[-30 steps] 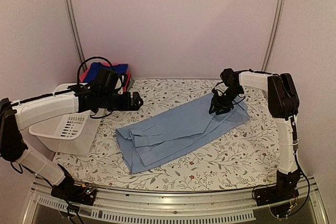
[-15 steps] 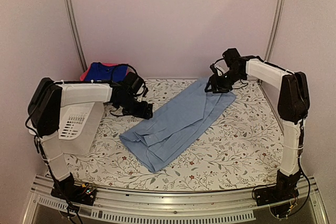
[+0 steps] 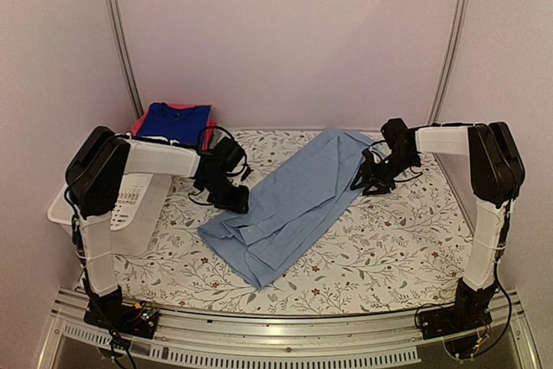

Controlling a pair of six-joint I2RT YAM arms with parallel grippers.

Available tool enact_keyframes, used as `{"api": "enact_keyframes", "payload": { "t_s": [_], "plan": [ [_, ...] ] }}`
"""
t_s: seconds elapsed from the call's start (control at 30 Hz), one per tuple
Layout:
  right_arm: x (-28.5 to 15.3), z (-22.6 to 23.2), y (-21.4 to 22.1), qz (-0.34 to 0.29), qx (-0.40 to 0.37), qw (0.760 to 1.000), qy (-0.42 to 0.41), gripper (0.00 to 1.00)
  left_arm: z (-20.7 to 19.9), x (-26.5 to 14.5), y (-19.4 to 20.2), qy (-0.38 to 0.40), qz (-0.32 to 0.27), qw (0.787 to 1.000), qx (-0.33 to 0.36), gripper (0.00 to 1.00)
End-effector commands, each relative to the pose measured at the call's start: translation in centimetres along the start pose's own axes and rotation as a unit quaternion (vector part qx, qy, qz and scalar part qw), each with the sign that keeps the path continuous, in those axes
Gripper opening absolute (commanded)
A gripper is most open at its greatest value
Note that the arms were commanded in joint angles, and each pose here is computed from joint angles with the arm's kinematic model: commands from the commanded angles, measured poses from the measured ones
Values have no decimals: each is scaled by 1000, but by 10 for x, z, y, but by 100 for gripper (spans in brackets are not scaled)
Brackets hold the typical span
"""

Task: Fold and stack the mixed laundry pile
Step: Rotate the rectangle-folded shirt at the center of the board.

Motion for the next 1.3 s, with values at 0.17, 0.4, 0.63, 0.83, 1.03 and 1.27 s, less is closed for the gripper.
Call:
{"api": "enact_keyframes", "payload": {
  "t_s": [0.17,0.4,0.63,0.83,1.03,1.27],
  "plan": [
    [-28,-8,-8,-33,4,999,-25,48,-116,-20,78,131,122,979,100,41],
    [-20,4,18,-4,-17,1000,-17,45,-101,-84,28,159,-35,986,41,72],
    [20,13,53,49,-56,997,0,41,-72,-86,1,156,-106,982,-31,81],
    [50,6,34,52,-58,997,12,37,-50,-72,-5,153,-94,982,-63,76],
    [88,11,9,60,-58,996,2,32,-20,-66,-7,128,-93,983,-93,76],
    [94,20,-14,49,-60,997,3,35,1,-66,-16,117,-112,982,-100,78]
  ]
}}
Point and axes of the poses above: each gripper's point midway between its finger pads, its own x axis out along the fingers, its own z axis along the line the jaws close on, y = z × x, the point moved 9 cm from there along -x, back along the fingers, and after that the axes turned 5 degrees about x, right-handed, at the moved point
